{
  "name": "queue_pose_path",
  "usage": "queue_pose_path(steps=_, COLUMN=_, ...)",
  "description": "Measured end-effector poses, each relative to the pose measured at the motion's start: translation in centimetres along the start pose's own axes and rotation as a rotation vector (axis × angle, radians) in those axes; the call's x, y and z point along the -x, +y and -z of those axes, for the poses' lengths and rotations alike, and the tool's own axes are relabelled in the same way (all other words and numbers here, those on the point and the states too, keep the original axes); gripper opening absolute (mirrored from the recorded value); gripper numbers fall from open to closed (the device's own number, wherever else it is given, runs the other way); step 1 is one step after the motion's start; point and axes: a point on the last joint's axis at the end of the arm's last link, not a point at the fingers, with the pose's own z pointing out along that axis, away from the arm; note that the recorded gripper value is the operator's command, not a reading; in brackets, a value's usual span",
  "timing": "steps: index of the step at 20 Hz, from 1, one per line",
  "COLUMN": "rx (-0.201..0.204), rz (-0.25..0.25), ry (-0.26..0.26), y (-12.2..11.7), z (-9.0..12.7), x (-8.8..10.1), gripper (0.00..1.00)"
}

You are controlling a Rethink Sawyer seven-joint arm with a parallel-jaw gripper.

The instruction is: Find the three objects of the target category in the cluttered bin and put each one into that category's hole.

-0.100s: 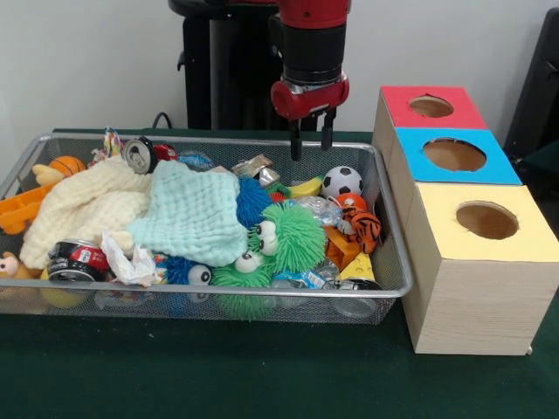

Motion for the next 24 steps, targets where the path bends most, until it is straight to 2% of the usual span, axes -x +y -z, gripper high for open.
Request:
queue_pose_path(steps=5, rx=0.007, rz=-0.003, ry=0.005, y=0.3, z=-0.2, x=0.0, gripper=1.0)
queue_pose_path(steps=9, rx=0.017, rz=-0.024, ry=0.027, y=0.2, z=-0.1, x=0.0, gripper=1.0)
queue_pose_path(steps=15, rx=0.034, rz=-0.074, ry=0.085, y=-1.1, z=0.1, x=-0.5, gripper=1.0)
queue_pose_path(steps=24, rx=0.053, rz=-0.138, ry=0.117, y=-3.4, z=0.5, x=-0.5, gripper=1.0)
